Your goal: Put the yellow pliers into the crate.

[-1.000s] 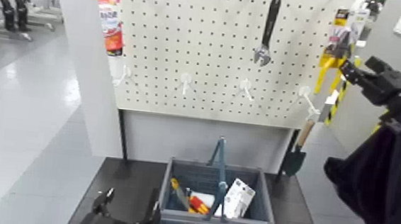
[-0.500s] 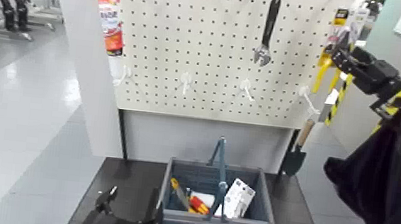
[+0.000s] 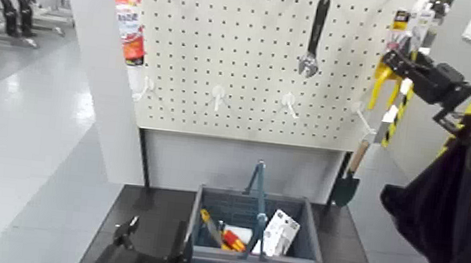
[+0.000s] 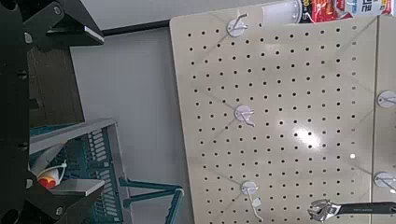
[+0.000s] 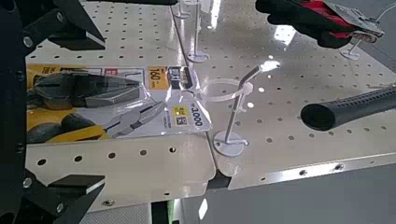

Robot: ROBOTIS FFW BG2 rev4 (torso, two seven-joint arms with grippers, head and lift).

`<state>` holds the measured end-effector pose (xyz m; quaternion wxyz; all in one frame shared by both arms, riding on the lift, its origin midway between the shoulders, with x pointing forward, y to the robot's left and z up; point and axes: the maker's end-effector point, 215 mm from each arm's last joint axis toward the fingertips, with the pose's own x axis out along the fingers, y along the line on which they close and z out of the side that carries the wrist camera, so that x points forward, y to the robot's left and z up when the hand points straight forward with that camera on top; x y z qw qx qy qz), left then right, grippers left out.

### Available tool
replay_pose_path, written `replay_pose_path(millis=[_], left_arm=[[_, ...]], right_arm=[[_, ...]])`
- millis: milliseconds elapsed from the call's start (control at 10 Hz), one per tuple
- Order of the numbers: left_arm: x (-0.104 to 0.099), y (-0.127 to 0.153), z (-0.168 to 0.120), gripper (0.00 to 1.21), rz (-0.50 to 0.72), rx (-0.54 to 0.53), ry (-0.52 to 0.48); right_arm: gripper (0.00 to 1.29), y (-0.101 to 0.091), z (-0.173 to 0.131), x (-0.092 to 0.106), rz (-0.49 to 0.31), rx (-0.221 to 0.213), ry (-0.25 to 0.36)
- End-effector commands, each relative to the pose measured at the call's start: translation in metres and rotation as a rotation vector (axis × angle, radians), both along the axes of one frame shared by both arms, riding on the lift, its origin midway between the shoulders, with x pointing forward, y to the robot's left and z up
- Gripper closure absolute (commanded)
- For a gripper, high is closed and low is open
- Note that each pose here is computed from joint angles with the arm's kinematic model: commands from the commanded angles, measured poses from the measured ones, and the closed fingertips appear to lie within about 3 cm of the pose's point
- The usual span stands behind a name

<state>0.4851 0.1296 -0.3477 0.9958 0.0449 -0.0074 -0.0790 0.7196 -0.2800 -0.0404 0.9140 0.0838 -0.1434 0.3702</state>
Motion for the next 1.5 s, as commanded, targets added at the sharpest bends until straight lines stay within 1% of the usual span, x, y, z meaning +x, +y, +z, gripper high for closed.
replay_pose_path(millis=[100, 200, 400, 1000, 1200, 1300, 1400, 1500], left_arm=[[0.0, 0.0, 0.0, 0.21, -0.001, 0.002, 0.0], [0.0, 0.0, 0.0, 0.21, -0.001, 0.002, 0.0], [0.0, -0.001, 0.0, 0.21, -0.003, 0.002, -0.001], [0.0, -0.002, 0.001, 0.21, -0.007, 0.004, -0.003], [-0.001, -0.001, 0.0, 0.21, -0.008, 0.006, -0.004], [-0.001, -0.001, 0.0, 0.21, -0.009, 0.006, -0.003], [-0.001, -0.002, 0.0, 0.21, -0.01, 0.006, -0.001], [-0.001, -0.002, 0.0, 0.21, -0.01, 0.006, -0.001]], right_arm=[[0.91, 0.011, 0.0, 0.002, 0.024, -0.021, 0.015], [1.1, 0.011, 0.001, 0.004, 0.017, -0.03, 0.015], [1.1, 0.012, 0.006, 0.004, 0.014, -0.043, 0.002], [1.1, 0.019, 0.013, 0.003, 0.037, -0.048, -0.007], [1.1, 0.027, 0.026, -0.008, 0.051, -0.049, -0.049], [1.1, 0.029, 0.037, -0.015, 0.053, -0.051, -0.08], [1.1, 0.027, 0.045, -0.024, 0.05, -0.052, -0.1], [1.1, 0.03, 0.049, -0.031, 0.05, -0.058, -0.114]])
